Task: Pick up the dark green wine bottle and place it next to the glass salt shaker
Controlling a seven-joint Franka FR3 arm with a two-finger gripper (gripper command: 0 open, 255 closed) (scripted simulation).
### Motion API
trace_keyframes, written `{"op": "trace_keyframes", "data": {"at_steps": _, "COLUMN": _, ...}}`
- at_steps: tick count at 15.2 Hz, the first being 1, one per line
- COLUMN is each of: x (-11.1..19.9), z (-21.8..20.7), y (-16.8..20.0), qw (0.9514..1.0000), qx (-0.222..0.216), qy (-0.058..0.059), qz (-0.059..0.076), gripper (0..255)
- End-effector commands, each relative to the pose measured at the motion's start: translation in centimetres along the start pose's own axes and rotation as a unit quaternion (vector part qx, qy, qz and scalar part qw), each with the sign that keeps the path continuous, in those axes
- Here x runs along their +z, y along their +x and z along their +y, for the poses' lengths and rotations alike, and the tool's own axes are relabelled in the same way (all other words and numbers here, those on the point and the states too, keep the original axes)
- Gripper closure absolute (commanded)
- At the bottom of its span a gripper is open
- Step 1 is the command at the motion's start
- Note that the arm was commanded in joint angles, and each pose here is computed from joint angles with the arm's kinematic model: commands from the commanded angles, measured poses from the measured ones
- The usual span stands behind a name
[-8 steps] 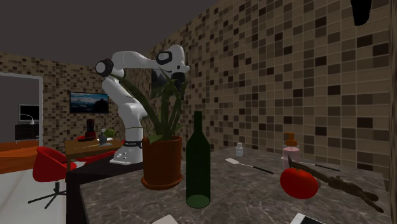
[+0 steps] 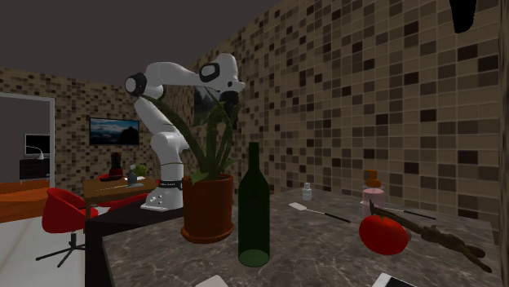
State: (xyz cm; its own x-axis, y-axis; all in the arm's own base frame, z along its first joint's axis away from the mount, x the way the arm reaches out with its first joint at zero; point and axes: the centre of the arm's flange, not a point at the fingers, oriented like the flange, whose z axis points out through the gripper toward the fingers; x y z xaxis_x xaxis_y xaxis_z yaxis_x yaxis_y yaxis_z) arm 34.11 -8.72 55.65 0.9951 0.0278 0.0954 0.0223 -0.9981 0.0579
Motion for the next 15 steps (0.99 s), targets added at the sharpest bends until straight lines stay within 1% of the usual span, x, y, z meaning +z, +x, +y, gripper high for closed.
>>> {"op": "trace_keyframes", "data": {"at_steps": 1, "x": 0.7, "z": 2.6, "y": 0.5, "qw": 1.0000, "qx": -0.003, "qy": 0.000, "qz": 0.003, "gripper": 0}}
{"op": "trace_keyframes", "data": {"at_steps": 15, "x": 5.2, "z": 19.6, "y": 6.0, "qw": 0.9994, "qx": -0.023, "qy": 0.002, "qz": 0.025, "gripper": 0}}
